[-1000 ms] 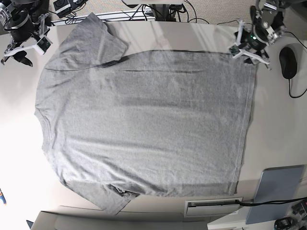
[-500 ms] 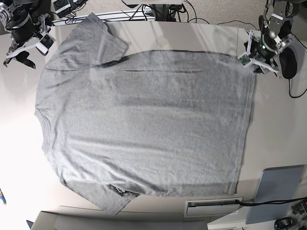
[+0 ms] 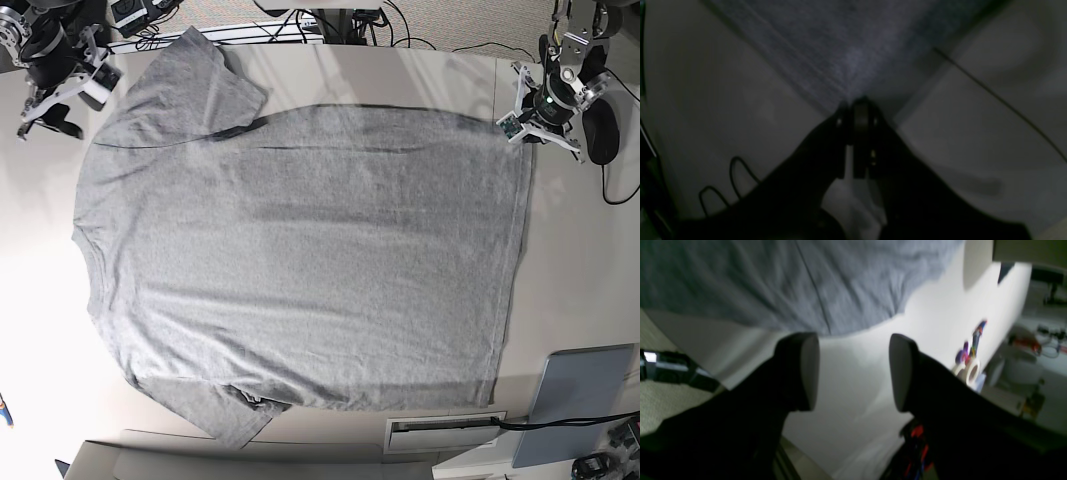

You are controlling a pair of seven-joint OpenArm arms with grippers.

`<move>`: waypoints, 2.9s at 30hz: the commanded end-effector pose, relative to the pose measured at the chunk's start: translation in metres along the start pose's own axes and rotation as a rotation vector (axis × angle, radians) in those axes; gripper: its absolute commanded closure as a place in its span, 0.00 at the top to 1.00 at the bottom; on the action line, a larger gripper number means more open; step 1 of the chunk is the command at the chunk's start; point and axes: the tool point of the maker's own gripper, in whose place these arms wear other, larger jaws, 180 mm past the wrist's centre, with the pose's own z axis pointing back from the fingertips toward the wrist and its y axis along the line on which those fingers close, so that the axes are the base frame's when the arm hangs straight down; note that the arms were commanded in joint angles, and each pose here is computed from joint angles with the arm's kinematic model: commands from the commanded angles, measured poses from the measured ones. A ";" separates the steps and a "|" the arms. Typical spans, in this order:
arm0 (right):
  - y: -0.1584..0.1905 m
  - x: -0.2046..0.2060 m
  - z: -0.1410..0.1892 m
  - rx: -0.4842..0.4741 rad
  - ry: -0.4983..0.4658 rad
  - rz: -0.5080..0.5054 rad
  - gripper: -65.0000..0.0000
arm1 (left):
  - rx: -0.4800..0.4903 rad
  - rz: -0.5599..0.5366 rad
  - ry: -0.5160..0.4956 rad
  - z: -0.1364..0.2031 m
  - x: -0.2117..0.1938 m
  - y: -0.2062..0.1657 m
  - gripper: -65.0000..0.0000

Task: Fold the T-shirt properly
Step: 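Move both grippers to the shirt's shoulder corners and grasp them, then lift the shoulder corners with both grippers and pull them taut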

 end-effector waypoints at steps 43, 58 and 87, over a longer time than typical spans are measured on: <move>0.094 0.010 -0.117 0.261 0.004 0.264 0.38 | -0.020 0.000 0.005 0.001 -0.001 -0.006 0.00; 0.083 -0.008 -0.115 0.214 0.141 0.172 0.00 | -0.016 0.029 -0.074 0.004 0.009 -0.008 0.00; 0.098 -0.020 -0.037 0.220 0.231 0.156 0.00 | -0.141 0.253 -0.087 0.084 -0.025 -0.056 0.00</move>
